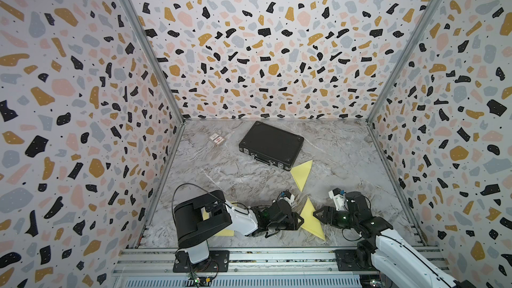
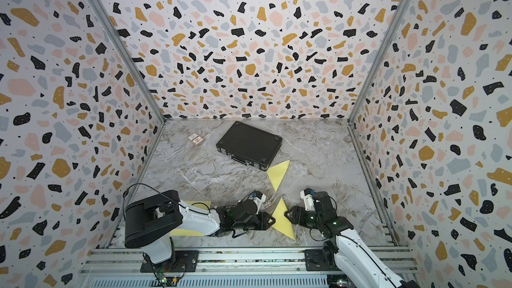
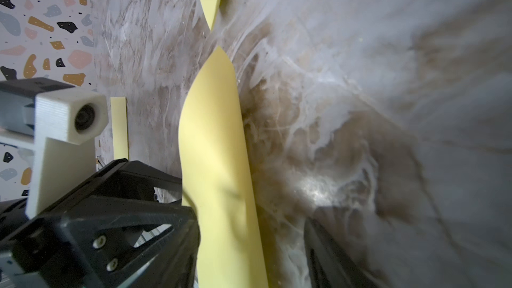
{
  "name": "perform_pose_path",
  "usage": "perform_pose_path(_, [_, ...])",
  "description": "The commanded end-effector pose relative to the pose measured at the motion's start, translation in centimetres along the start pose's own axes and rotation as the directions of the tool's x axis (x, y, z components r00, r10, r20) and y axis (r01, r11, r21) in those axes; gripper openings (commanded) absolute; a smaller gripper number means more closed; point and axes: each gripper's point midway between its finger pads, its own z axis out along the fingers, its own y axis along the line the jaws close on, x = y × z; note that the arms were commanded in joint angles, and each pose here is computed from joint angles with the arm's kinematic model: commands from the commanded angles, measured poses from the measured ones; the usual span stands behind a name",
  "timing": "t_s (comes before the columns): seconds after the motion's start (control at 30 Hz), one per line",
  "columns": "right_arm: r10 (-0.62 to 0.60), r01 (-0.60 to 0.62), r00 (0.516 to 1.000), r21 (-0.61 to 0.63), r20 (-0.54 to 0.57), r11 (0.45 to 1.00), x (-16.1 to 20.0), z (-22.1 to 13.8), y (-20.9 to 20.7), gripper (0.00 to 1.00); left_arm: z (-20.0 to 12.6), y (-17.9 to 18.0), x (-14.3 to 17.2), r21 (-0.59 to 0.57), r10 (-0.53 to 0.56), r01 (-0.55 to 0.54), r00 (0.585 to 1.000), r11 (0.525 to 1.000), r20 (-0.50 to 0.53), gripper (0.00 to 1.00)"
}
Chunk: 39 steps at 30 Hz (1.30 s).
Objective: Fold the square paper diagonally
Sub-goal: Fold the paper at the center of the board.
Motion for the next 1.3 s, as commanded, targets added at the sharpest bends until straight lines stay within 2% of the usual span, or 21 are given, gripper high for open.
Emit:
perform_pose_path(0.0, [0.021,-0.019,0.999,0.055,-0.040,0.998,1.3,-0.8,-0.8,0.65,-0.6,8.5,4.7,-0.281,-0.058,0.018,0.989,0.959,-0.135,0.30])
perform_pose_path(0.17, [0.066,-0.067,0.998,-0.048,-0.022,0.997,1.0,0.3,0.1,0.64,-0.5,9.1,5.1,-0.289,-0.067,0.024,0.988,0.957,-0.140,0.29])
perform_pose_path(0.23, [0.086,-0.087,0.996,-0.053,-0.019,0.995,1.0,0.7,0.0,0.65,-0.5,9.3,5.3,-0.290,-0.071,0.025,0.987,0.957,-0.147,0.31])
perform_pose_path(0.37, [0.103,-0.103,0.995,-0.013,0.004,0.995,0.8,0.9,-0.7,0.63,-0.4,9.6,5.6,-0.287,-0.077,0.031,0.986,0.957,-0.150,0.31])
perform_pose_path(0.73, [0.161,-0.168,0.984,0.086,0.079,0.982,0.4,1.6,-2.7,0.52,-0.3,10.3,6.2,-0.283,-0.087,0.040,0.984,0.958,-0.157,0.33])
perform_pose_path(0.97, [0.173,-0.193,0.976,0.164,0.129,0.968,0.4,1.6,-3.7,0.40,-0.3,10.5,6.5,-0.279,-0.092,0.043,0.982,0.959,-0.164,0.33])
perform_pose_path(1.27, [0.167,-0.203,0.970,0.208,0.178,0.957,0.2,1.8,-4.0,0.39,-0.3,10.9,6.7,-0.281,-0.096,0.047,0.981,0.959,-0.166,0.32])
